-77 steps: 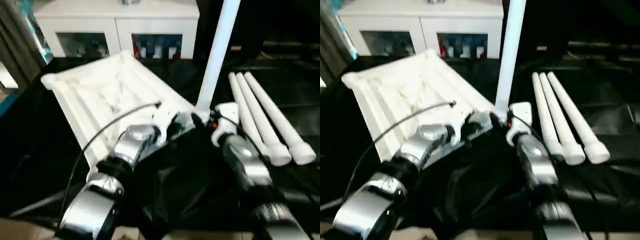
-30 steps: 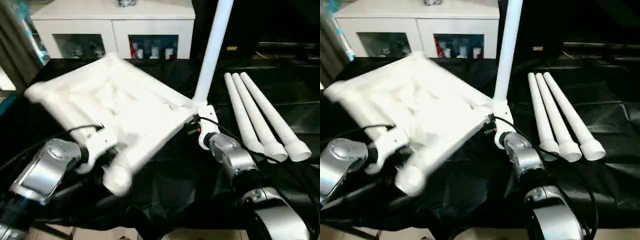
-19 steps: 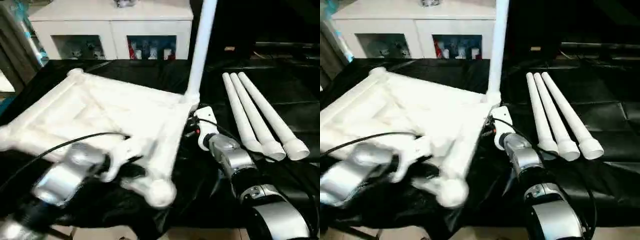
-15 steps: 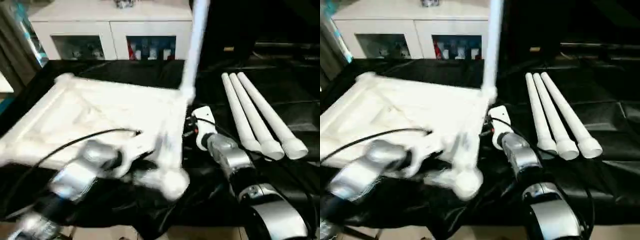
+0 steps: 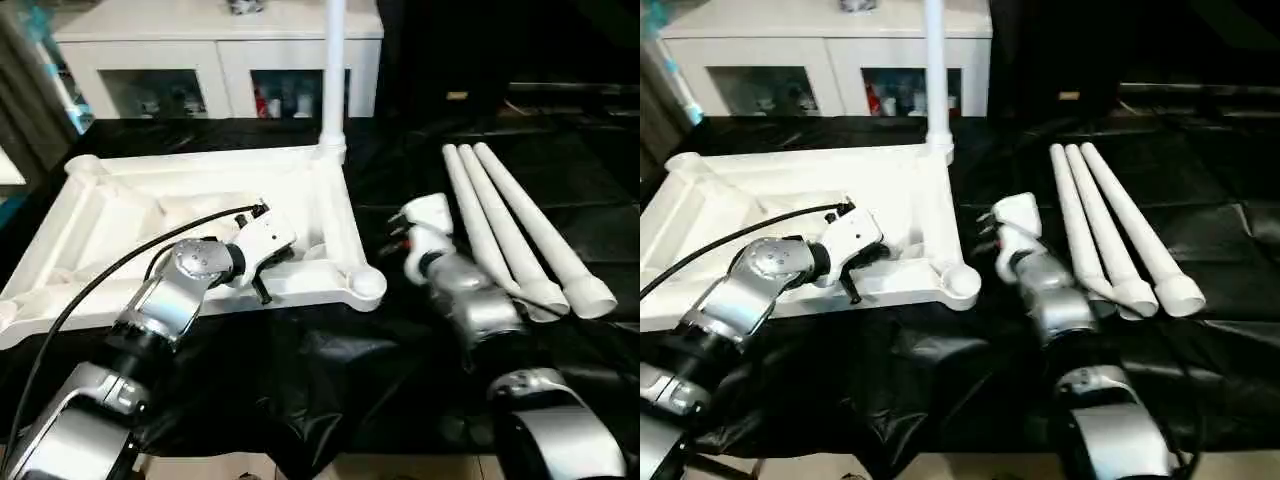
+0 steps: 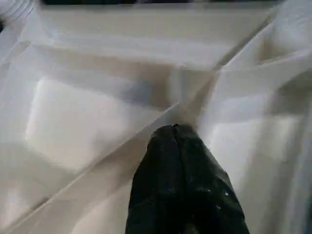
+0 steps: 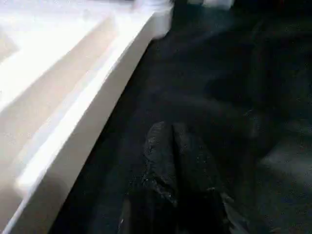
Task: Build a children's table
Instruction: Rotate table base
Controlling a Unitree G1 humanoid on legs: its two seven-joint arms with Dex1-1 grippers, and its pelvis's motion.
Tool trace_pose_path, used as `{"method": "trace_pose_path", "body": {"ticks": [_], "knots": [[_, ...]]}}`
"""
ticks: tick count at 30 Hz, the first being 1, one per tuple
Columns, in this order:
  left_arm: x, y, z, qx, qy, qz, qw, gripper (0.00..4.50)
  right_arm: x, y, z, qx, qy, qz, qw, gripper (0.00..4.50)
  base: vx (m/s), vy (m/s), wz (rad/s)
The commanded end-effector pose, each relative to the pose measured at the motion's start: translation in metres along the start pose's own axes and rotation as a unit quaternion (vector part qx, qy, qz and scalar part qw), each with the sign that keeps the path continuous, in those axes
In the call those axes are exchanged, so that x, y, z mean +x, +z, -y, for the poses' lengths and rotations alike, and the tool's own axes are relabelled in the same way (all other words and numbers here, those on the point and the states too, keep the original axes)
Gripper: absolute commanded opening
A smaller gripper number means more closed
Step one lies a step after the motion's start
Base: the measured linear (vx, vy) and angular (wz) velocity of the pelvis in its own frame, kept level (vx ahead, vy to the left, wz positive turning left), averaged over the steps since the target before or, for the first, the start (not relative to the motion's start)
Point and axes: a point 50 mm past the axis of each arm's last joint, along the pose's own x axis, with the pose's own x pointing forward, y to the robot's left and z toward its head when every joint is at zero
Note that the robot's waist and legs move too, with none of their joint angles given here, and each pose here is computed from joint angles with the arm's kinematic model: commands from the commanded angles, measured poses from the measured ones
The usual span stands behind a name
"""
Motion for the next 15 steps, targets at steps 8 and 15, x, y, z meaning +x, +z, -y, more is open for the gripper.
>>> {"method": "trace_pose_path", "body": {"ticks": [8, 15], "knots": [[-0.019, 0.03, 0.011, -0.107, -0.036, 0.108, 0.988, 0.65, -0.025, 0.033, 0.042, 0.027, -0.071, -0.014, 0.997, 0.65, 0.0, 0.0, 0.0], [-0.024, 0.038, 0.018, -0.119, -0.06, 0.117, 0.984, 1.2, -0.038, 0.045, 0.056, 0.017, -0.1, -0.057, 0.993, 1.25, 0.0, 0.0, 0.0]]}}
